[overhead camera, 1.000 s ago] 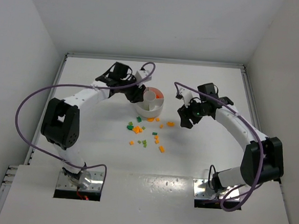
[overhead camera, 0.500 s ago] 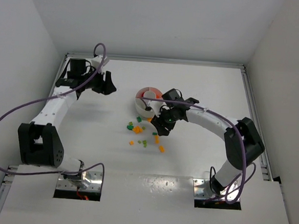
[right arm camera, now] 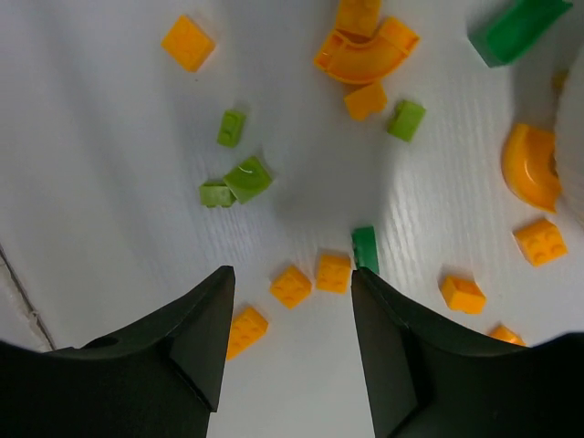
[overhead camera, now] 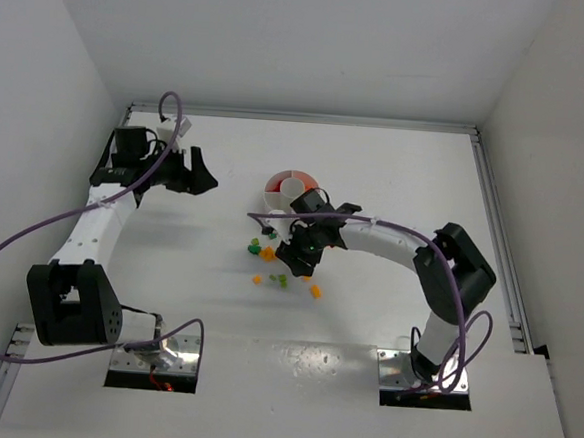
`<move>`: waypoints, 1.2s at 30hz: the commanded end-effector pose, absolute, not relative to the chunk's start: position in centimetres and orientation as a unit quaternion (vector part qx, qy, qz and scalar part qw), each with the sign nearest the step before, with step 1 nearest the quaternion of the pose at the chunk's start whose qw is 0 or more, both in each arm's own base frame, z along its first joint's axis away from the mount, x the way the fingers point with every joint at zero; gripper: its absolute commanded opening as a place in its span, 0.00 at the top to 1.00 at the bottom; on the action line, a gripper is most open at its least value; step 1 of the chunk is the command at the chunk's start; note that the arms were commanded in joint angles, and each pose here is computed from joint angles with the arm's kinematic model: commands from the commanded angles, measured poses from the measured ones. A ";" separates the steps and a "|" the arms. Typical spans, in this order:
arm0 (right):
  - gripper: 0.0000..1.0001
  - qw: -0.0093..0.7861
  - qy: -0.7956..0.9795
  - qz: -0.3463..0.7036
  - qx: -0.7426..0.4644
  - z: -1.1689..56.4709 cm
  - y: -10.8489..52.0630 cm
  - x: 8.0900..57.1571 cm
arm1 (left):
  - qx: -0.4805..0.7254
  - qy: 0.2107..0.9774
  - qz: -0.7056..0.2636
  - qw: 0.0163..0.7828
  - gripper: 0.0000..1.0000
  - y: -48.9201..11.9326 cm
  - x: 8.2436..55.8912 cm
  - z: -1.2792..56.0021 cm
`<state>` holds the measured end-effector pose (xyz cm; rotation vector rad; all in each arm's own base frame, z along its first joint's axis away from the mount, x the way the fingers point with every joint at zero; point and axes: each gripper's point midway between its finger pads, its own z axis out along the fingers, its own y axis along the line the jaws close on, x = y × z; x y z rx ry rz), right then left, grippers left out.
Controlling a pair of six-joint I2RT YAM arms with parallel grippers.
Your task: Sort the legos into containers by color
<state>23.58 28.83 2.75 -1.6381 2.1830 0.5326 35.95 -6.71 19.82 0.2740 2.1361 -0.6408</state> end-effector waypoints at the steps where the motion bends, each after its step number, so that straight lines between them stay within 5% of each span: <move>1: 0.45 0.211 0.739 0.195 -0.609 3.3 31.2 24.3 | 0.126 0.836 -0.273 0.459 0.18 -7.0 36.1 22.0; 6: 0.43 0.195 0.737 0.181 -0.622 1.8 31.9 23.8 | 0.142 0.826 -0.273 0.471 0.01 -7.0 36.0 22.6; 36: 0.44 0.194 0.719 0.171 -0.645 0.4 34.1 23.6 | 0.117 0.823 -0.288 0.476 0.00 -6.2 35.9 21.7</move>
